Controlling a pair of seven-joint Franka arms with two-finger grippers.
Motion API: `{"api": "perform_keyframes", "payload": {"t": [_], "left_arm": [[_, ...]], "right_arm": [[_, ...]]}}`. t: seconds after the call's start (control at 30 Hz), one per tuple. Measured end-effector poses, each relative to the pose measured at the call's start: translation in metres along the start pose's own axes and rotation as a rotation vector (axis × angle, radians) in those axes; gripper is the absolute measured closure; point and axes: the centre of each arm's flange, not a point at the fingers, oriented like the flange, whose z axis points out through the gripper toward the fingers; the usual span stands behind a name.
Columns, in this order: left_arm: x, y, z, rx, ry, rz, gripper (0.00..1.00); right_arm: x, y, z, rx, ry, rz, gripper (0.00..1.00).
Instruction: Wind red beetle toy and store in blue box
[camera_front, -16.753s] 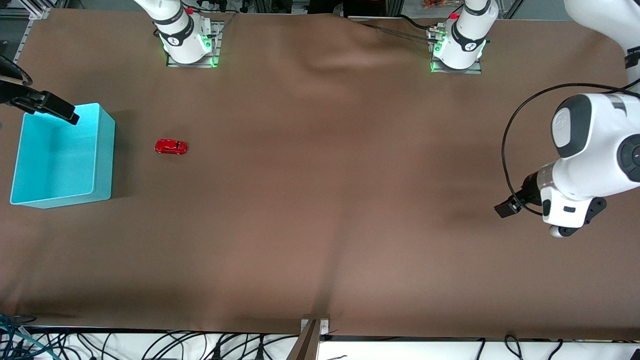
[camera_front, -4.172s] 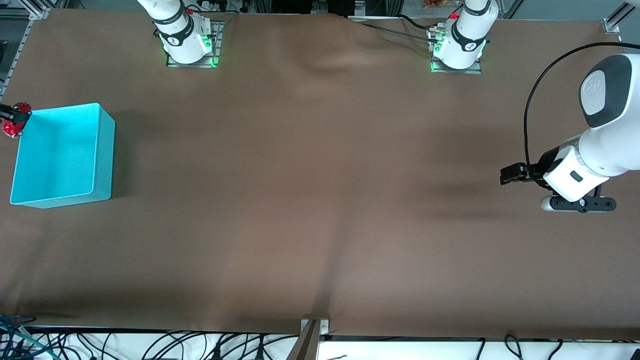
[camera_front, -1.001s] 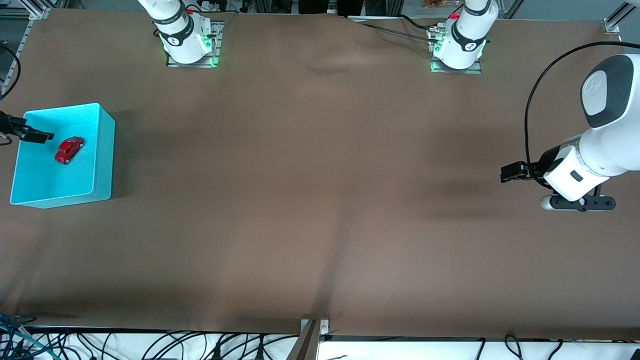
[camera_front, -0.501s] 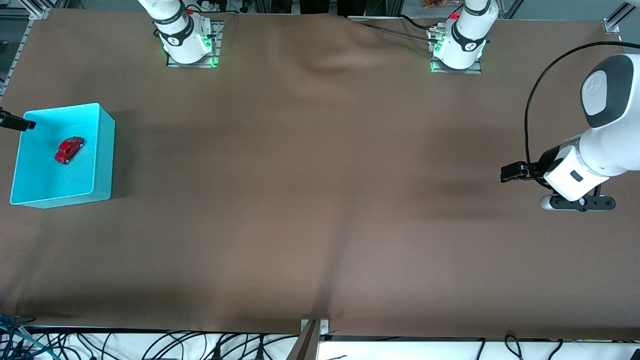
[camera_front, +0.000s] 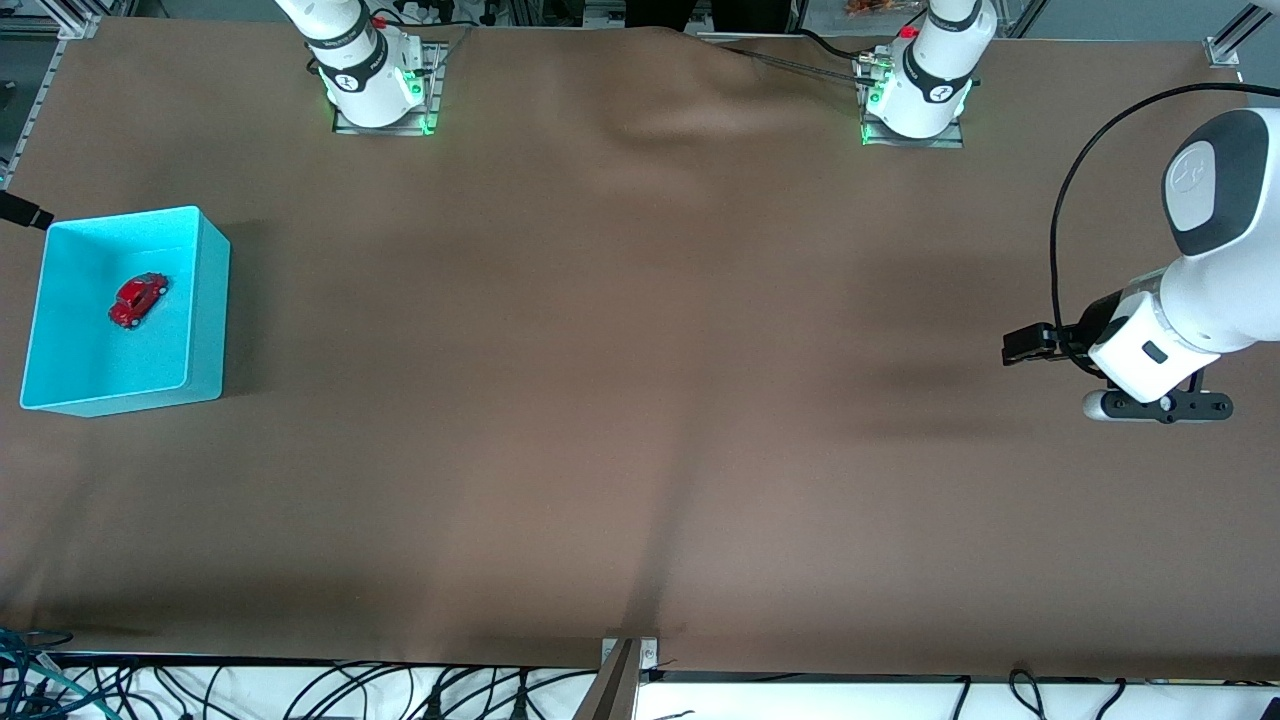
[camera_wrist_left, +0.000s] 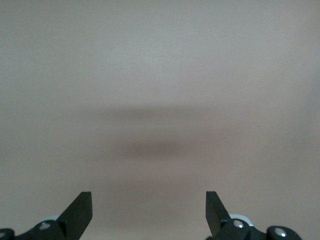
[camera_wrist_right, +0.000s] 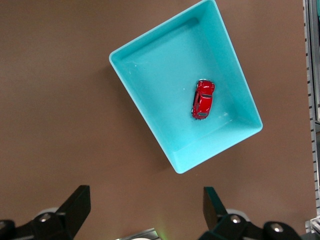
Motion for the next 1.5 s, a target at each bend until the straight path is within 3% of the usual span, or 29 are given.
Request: {"api": "perform_keyframes", "payload": {"t": [0.4,0.63,0.8,1.13,1.5], "left_arm": [[0.000,-0.001,0.000,0.000,0.000,-0.002,0.00],[0.000,-0.001,0.000,0.000,0.000,-0.002,0.00],[0.000,-0.001,0.000,0.000,0.001,-0.002,0.00],[0.000,-0.002,-0.001,0.000,0.001,-0.003,0.00],[0.000,-0.002,-0.001,0.000,0.001,-0.003,0.00]], "right_arm": [[-0.004,-0.067,-0.012,0.046,0.033,-0.018,0.00],[-0.008,-0.091,-0.012,0.058,0.017,-0.046,0.00],[-0.007,-0.095,-0.005,0.051,-0.008,-0.053,0.00],[-0.007,-0.093,-0.006,0.052,-0.006,-0.060,0.00],[-0.006,-0.090,-0.009,0.054,0.001,-0.211,0.00]]}}
